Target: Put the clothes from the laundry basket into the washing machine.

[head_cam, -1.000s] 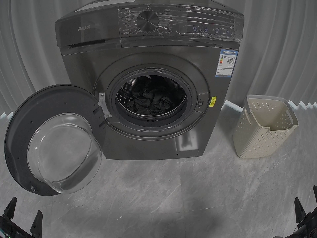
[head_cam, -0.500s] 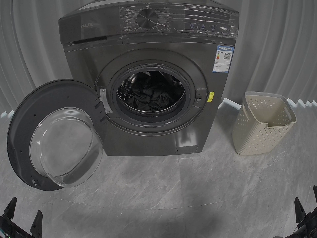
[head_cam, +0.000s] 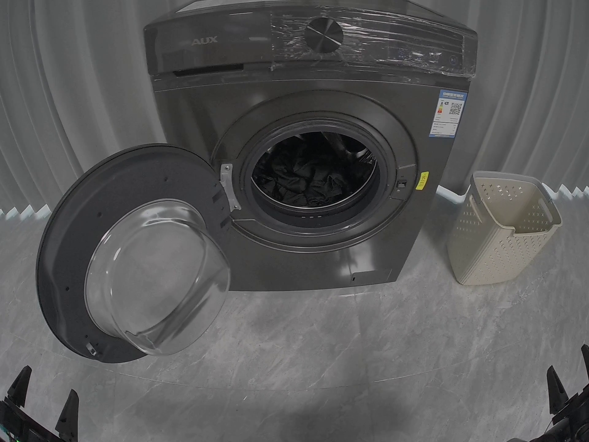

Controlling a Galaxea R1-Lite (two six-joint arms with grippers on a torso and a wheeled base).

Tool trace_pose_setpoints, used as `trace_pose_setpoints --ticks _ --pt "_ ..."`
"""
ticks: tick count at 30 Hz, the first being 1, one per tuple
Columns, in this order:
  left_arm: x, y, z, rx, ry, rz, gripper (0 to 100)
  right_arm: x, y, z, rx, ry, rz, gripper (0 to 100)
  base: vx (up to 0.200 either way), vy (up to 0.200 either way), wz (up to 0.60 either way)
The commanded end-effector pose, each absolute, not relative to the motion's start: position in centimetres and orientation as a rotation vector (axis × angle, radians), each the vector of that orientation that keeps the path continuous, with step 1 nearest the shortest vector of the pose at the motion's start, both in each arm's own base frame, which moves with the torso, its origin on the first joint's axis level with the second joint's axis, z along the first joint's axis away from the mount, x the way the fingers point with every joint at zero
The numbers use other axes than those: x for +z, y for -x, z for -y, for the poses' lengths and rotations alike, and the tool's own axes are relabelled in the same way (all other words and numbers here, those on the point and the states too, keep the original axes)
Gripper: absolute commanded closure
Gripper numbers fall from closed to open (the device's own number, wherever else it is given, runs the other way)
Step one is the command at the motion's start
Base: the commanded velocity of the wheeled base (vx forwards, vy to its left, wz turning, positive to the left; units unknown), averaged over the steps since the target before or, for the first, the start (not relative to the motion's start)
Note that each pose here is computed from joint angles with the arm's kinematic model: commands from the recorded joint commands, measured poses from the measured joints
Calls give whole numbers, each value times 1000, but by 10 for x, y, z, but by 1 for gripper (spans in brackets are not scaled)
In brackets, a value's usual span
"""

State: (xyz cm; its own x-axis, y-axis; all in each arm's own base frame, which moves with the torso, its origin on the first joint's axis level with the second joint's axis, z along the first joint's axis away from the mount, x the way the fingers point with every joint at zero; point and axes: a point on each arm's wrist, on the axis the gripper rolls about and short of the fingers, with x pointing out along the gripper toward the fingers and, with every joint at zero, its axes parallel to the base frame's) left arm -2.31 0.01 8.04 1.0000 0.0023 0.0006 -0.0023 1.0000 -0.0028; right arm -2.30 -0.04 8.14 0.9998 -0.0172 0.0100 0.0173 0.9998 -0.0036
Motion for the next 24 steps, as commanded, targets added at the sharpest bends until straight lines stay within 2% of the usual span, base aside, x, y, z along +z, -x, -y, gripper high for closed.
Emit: trace_pose_setpoints --ticks 1,12,14,15,17,19,20,24 --pt "75 23 0 5 0 -3 0 76 23 0 -17 5 6 0 0 200 0" --pt "81 24 0 14 14 28 0 76 23 0 -17 5 8 0 0 0 0" --pt "114 34 0 8 33 160 0 76 23 0 -17 5 6 0 0 0 0" --pt "125 37 0 2 34 178 0 76 23 0 -17 5 6 0 0 0 0" --pt "140 33 0 -14 32 119 0 76 23 0 -17 5 6 0 0 0 0" --pt "141 32 0 -14 32 113 0 76 23 0 -17 5 6 0 0 0 0" --pt "169 13 0 -13 32 44 0 76 23 0 -17 5 6 0 0 0 0" --pt "195 -16 0 -11 31 -9 0 76 23 0 -17 5 6 0 0 0 0"
